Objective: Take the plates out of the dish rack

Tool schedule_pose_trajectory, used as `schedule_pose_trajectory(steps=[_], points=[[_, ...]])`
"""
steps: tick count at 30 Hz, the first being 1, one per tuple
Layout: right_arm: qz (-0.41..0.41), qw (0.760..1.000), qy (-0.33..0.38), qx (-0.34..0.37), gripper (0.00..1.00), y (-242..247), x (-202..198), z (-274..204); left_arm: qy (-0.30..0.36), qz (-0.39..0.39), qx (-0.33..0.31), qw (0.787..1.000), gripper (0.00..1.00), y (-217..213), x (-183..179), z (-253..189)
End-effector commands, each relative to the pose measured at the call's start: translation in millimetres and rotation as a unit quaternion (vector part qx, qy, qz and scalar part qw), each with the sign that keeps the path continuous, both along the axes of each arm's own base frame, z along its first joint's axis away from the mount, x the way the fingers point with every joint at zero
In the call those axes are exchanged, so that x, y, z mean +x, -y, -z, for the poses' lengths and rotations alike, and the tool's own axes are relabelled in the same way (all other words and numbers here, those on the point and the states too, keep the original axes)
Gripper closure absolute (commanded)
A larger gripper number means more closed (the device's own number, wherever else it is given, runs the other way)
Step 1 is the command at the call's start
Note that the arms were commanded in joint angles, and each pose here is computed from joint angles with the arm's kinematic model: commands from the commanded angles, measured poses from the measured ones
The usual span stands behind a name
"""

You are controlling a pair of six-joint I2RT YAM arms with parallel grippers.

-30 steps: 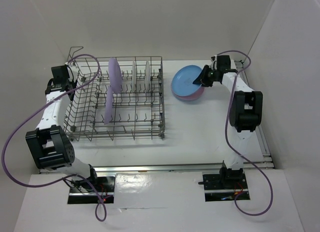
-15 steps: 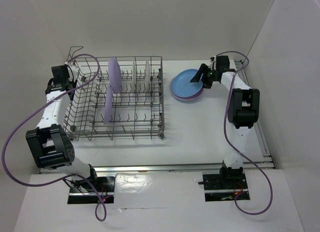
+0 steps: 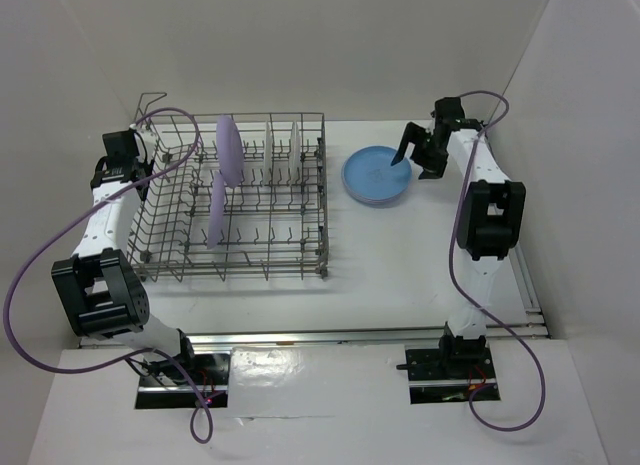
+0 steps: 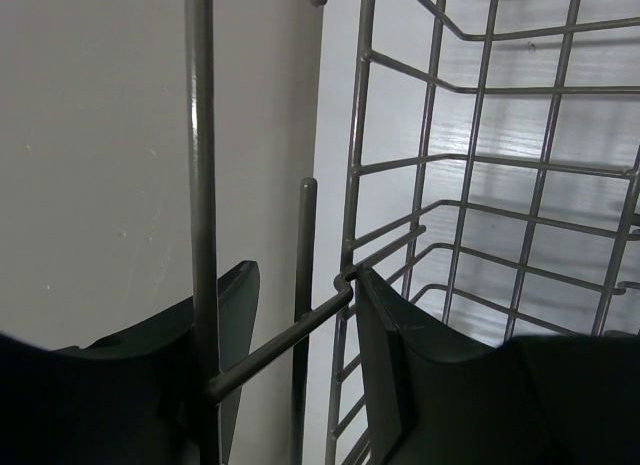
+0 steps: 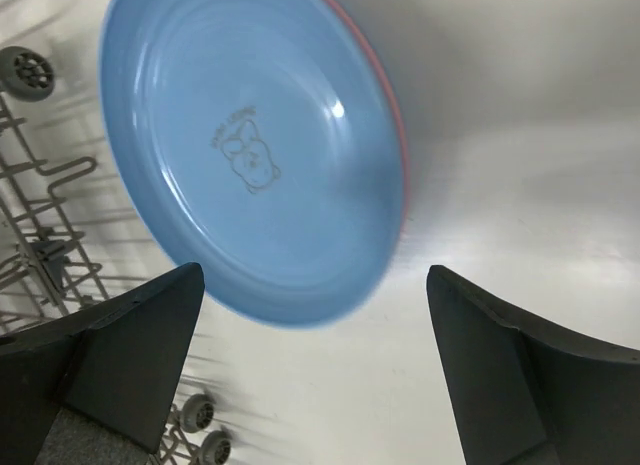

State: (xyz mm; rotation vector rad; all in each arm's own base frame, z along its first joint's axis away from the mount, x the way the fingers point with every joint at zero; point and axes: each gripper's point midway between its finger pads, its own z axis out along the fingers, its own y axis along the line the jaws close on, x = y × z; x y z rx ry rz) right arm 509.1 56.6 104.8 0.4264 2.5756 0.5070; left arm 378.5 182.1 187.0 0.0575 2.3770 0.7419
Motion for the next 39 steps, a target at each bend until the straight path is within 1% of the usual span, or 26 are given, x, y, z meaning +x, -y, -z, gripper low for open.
schedule_pose_trajectory(steps=[1,2,4,6,7,8,10,12,14,16,19,21,26,27,30,34,37,39], points=[[0.018,0.997,0.019,-0.078,0.0,19,-19,-58,-0.025,0.015,-0.031,0.999,0.44,7,0,27],[0.022,0.996,0.012,-0.085,0.0,22,-22,-59,-0.02,0.015,-0.03,0.999,0.44,7,-1,23],[0.033,0.993,0.028,-0.11,0.0,32,-23,-74,-0.02,0.019,-0.033,0.999,0.44,9,0,23],[0.038,0.99,0.005,-0.132,0.0,40,-34,-61,-0.019,0.019,-0.032,0.999,0.44,9,-2,23],[0.051,0.987,-0.003,-0.155,0.0,49,-37,-55,-0.019,0.019,-0.032,0.999,0.44,9,-2,23],[0.058,0.984,-0.009,-0.169,0.02,55,-39,-52,-0.019,0.019,-0.032,0.999,0.44,9,-2,23],[0.075,0.975,-0.031,-0.206,0.14,70,-40,-34,-0.019,0.019,-0.032,0.999,0.44,9,-2,23],[0.09,0.969,-0.027,-0.229,0.29,79,-28,-31,-0.014,0.019,-0.031,0.999,0.44,9,-3,19],[0.103,0.96,-0.027,-0.26,0.29,88,-22,-29,-0.019,0.019,-0.032,0.999,0.44,10,-4,20],[0.117,0.947,-0.03,-0.299,0.25,96,-14,-23,-0.019,0.019,-0.032,0.999,0.44,10,-4,20],[0.12,0.931,-0.045,-0.343,0.24,98,-10,-10,-0.019,0.019,-0.032,0.999,0.44,10,-4,20],[0.116,0.93,-0.041,-0.347,0.23,92,-4,-5,-0.024,0.015,-0.031,0.999,0.44,9,-7,24],[0.098,0.929,-0.062,-0.353,0.22,82,-2,22,-0.024,0.015,-0.031,0.999,0.44,9,-7,24],[0.097,0.93,-0.051,-0.351,0.22,76,2,19,-0.024,0.015,-0.031,0.999,0.44,9,-7,24],[0.084,0.928,-0.056,-0.358,0.22,65,2,29,-0.025,0.012,-0.028,0.999,0.44,8,-8,23],[0.082,0.927,-0.07,-0.359,0.22,66,-3,38,-0.021,0.012,-0.026,0.999,0.44,7,-6,20],[0.097,0.921,-0.065,-0.373,0.22,73,-9,26,-0.021,0.012,-0.026,0.999,0.44,7,-6,20],[0.102,0.922,-0.052,-0.37,0.22,73,-10,14,-0.025,0.012,-0.028,0.999,0.44,8,-8,23]])
